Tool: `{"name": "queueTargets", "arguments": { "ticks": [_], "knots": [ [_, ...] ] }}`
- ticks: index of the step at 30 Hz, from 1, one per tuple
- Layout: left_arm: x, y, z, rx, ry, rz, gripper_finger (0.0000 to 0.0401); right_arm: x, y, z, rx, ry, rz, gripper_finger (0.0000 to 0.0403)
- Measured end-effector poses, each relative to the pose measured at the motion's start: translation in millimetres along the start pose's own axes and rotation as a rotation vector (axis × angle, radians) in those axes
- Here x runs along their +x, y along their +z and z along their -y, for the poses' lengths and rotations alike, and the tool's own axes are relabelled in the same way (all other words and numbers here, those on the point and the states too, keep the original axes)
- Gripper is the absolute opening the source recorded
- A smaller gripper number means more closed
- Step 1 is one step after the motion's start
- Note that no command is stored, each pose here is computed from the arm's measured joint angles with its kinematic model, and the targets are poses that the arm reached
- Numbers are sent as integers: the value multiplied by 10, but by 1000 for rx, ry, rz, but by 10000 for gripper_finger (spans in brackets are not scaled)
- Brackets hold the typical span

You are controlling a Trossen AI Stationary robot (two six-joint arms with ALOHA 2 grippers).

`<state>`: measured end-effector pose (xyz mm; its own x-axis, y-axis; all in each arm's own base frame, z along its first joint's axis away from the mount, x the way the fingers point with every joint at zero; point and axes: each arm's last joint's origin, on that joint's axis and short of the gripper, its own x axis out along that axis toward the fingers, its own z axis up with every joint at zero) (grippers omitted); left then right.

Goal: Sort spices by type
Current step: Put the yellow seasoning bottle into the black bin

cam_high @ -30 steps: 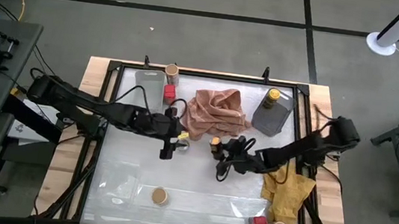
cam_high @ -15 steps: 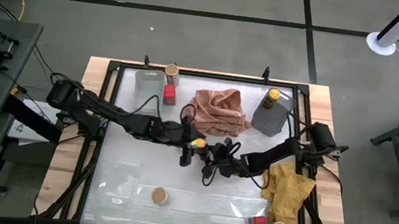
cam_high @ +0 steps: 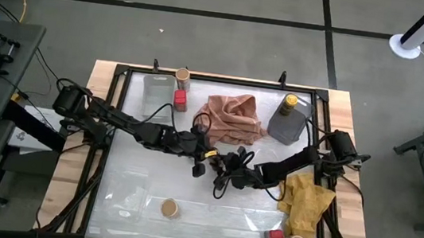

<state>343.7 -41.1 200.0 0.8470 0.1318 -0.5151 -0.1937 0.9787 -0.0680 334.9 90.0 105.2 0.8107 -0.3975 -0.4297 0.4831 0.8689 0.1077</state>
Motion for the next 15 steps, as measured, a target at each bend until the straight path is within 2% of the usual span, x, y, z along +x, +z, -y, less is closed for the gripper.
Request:
{"name": "queueTargets", "arguments": {
  "ticks": [8,15],
  "knots": [
    [1,-47,-31,-27,39,-45,1,0,0,-1,0,2,0,171],
    [88,-107,-30,-78,39,-61,0,1,-7,1,-2,2,-4,205]
  ]
}}
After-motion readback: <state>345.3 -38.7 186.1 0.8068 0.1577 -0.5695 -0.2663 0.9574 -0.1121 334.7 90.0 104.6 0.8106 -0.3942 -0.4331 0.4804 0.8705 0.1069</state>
